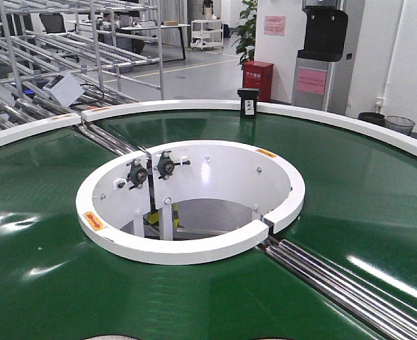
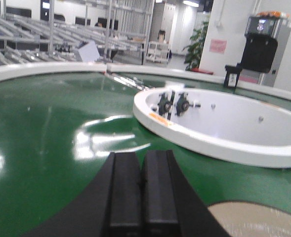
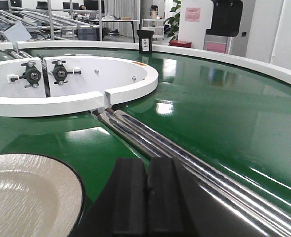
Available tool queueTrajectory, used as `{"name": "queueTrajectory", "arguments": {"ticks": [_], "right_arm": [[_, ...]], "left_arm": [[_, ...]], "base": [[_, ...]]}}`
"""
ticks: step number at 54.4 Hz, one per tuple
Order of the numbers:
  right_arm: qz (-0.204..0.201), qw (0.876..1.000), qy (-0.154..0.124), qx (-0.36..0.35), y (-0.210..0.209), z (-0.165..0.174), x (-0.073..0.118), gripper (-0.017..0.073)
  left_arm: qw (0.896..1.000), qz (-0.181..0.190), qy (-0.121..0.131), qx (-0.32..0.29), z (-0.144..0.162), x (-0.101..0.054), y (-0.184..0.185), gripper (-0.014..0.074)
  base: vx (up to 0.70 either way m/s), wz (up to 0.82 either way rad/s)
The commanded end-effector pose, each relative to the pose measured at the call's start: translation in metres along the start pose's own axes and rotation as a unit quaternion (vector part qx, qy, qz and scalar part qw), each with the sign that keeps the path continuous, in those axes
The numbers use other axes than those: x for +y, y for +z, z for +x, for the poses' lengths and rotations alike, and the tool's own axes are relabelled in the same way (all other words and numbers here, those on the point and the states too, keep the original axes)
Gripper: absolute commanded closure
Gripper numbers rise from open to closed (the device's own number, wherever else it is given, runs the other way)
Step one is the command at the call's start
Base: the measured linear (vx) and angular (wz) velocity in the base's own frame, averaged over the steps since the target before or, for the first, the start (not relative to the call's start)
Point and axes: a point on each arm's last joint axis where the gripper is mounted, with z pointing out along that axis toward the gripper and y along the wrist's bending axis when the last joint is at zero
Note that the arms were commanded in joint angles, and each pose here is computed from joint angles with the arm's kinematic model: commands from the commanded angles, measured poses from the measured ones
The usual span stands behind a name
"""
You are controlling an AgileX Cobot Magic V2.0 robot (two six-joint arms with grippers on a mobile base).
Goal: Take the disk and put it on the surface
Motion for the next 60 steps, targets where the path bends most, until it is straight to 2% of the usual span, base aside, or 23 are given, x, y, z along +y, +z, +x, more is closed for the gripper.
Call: {"name": "queueTrajectory", "arguments": {"ticks": [1, 7, 8, 10, 14, 17, 22, 25, 31, 35, 40, 44, 51, 60], "right_arm": [[0.005, 0.999, -0.017, -0.050, -0.001, -0.007, 0.000, 0.0564], [0.005, 0.997, -0.017, -0.074, -0.001, -0.011, 0.000, 0.0564], [0.005, 0.994, -0.017, -0.109, -0.003, -0.018, 0.000, 0.0564], [0.006, 0.992, -0.016, -0.127, -0.003, -0.021, 0.000, 0.0564], [0.005, 0.989, 0.002, -0.149, -0.006, -0.030, -0.001, 0.0564], [0.005, 0.989, 0.021, -0.150, -0.009, -0.043, -0.002, 0.0564], [0.006, 0.991, 0.023, -0.134, -0.014, -0.074, -0.005, 0.0564], [0.008, 0.993, 0.020, -0.119, -0.017, -0.097, -0.007, 0.0564], [0.010, 0.993, 0.015, -0.113, -0.014, -0.136, -0.011, 0.0564], [0.010, 0.994, 0.013, -0.111, -0.005, -0.153, -0.012, 0.0564], [0.009, 0.995, 0.004, -0.098, 0.013, -0.158, -0.012, 0.0564], [0.006, 0.997, 0.006, -0.073, 0.028, -0.154, -0.012, 0.0563], [0.003, 1.000, 0.006, -0.021, 0.050, -0.145, -0.011, 0.0559], [-0.001, 1.000, 0.015, 0.021, 0.069, -0.135, -0.010, 0.0526]], "left_arm": [[0.997, 0.006, -0.001, -0.073, -0.018, -0.002, -0.002, 0.0601], [0.995, 0.007, -0.001, -0.095, -0.022, -0.002, -0.003, 0.0601], [0.995, 0.008, -0.001, -0.103, -0.024, -0.002, -0.003, 0.0601], [0.994, 0.008, -0.001, -0.111, -0.026, -0.002, -0.003, 0.0601], [0.990, 0.012, -0.002, -0.143, -0.038, -0.004, -0.006, 0.0601], [0.985, 0.016, 0.000, -0.174, -0.056, -0.007, -0.010, 0.0600], [0.979, 0.023, -0.001, -0.203, -0.092, -0.013, -0.018, 0.0599], [0.979, 0.025, 0.004, -0.200, -0.114, -0.017, -0.020, 0.0599], [0.985, 0.022, 0.035, -0.168, -0.162, -0.026, -0.017, 0.0599], [0.990, 0.018, 0.055, -0.132, -0.182, -0.030, -0.003, 0.0599], [0.993, 0.017, 0.051, -0.107, -0.197, -0.033, 0.018, 0.0598], [0.995, 0.013, 0.050, -0.082, -0.194, -0.032, 0.040, 0.0596], [0.999, 0.006, 0.043, 0.000, -0.176, -0.029, 0.075, 0.0592], [0.993, -0.003, 0.042, 0.108, -0.147, -0.025, 0.111, 0.0568]], "base": [[0.00, 0.00], [0.00, 0.00], [0.00, 0.00], [0.00, 0.00], [0.00, 0.00], [0.00, 0.00], [0.00, 0.00], [0.00, 0.00], [0.00, 0.00], [0.00, 0.00], [0.00, 0.00], [0.00, 0.00], [0.00, 0.00], [0.00, 0.00]]}}
